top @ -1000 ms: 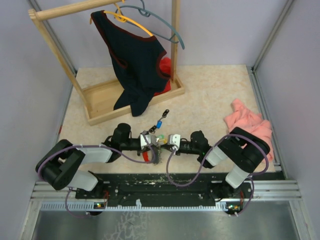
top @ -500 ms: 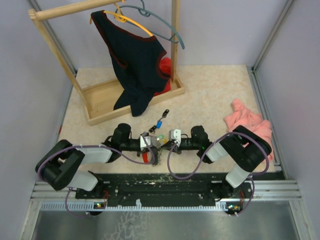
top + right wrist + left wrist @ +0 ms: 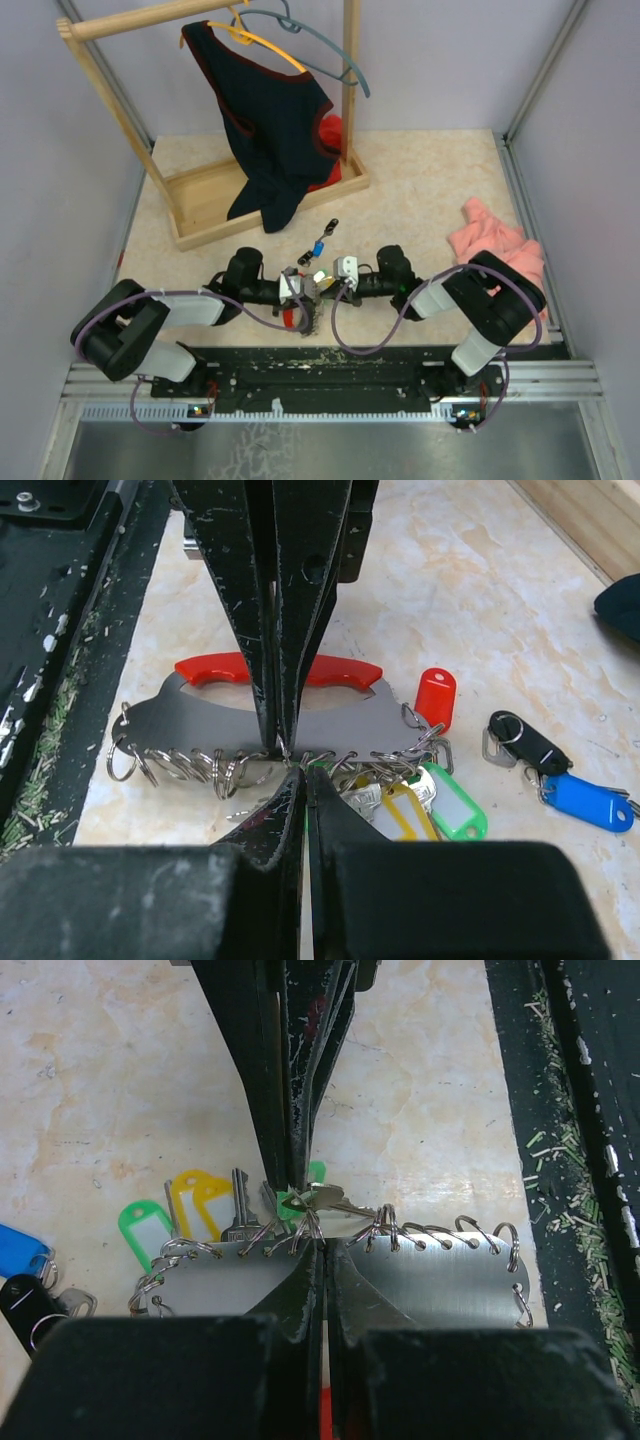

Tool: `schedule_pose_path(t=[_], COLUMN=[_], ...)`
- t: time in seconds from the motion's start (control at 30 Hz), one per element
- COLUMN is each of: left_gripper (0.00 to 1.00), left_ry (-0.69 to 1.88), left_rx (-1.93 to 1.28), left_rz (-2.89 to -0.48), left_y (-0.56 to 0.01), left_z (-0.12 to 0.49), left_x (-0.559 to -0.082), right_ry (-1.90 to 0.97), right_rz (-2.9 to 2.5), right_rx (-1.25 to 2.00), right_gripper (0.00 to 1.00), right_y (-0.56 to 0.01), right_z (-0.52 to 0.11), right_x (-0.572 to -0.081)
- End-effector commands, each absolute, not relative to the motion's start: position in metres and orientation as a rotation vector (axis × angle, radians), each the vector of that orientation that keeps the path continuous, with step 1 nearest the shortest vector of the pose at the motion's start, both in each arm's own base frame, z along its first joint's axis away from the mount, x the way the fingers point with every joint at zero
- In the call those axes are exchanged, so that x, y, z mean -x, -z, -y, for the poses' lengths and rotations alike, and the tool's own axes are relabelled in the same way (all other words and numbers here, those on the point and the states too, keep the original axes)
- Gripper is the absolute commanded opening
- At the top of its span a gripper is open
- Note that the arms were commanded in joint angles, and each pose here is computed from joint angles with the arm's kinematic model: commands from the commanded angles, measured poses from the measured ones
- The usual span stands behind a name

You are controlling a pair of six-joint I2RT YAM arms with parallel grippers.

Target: Put the keys on the keyring

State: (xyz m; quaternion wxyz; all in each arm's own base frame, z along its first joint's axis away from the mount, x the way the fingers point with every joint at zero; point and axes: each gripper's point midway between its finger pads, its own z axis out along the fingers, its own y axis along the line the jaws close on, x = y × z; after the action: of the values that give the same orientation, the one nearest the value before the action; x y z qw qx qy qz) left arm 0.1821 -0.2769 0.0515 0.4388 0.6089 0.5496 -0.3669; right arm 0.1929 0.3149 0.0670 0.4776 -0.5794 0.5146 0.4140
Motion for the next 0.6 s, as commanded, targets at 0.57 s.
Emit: schedule_pose_path(t=[0.57], left_gripper=[0.01], left_ry=[0.940], left_rx=[-1.490], left_rz=[-1.255], left_y=[-0.077], left_z=[0.289], left_x=[-0.182], right_ry=[-0.936], right_rz=[-1.105], right_rx=[1.369], right_gripper=[0.00], right_y=[-0.101], right_z=[-0.317], right_x=[-0.192])
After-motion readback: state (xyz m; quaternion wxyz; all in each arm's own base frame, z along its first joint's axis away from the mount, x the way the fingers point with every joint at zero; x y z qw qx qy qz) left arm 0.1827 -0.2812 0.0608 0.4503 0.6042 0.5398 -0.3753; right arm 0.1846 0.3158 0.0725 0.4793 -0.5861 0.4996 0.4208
